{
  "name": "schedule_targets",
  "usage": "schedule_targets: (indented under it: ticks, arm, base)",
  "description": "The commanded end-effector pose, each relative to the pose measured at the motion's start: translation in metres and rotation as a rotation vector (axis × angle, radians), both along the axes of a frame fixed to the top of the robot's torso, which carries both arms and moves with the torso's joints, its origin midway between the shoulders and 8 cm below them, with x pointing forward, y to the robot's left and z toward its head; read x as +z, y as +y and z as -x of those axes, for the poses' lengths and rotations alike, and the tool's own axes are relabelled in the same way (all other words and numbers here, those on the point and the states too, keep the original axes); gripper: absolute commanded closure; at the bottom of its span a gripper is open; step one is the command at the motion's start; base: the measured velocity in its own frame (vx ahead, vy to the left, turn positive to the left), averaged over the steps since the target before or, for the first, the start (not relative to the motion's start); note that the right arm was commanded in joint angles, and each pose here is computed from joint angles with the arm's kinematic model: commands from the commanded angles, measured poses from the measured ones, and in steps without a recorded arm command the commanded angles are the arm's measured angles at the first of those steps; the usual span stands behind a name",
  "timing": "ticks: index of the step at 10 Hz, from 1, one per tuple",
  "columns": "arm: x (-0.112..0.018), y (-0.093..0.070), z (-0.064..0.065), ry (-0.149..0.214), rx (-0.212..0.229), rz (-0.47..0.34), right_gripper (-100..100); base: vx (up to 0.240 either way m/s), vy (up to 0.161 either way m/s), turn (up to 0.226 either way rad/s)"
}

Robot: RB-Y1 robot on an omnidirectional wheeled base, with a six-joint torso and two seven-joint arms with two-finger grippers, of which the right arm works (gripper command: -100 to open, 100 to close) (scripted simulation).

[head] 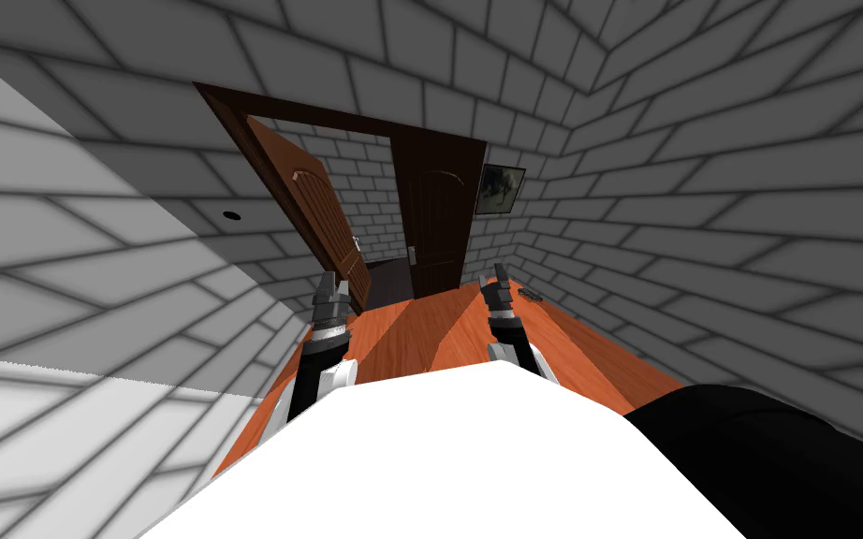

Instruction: Push the door open

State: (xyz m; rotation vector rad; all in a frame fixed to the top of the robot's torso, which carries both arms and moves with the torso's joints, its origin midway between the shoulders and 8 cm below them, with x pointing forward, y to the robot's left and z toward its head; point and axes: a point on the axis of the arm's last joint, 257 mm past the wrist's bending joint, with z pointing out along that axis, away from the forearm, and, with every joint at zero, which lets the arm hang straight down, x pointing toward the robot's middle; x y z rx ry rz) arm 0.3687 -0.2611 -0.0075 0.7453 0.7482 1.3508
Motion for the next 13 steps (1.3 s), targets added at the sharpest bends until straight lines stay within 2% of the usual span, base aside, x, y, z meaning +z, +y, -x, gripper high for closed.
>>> schedule_targets:
  ticks: [1,7,13]
  arm:
    - [-0.009,0.001,-0.008,0.013,0.005,0.000,-100]
    - [-0.040,0.003,-0.036,0.061,0.023,-0.003,-100]
    - [-0.080,0.005,-0.072,0.123,0.041,-0.008,-100]
  base:
    - [0.075,0.018,0.025]
    - [0.113,0.019,0.023]
    - [0.091,0.023,0.026]
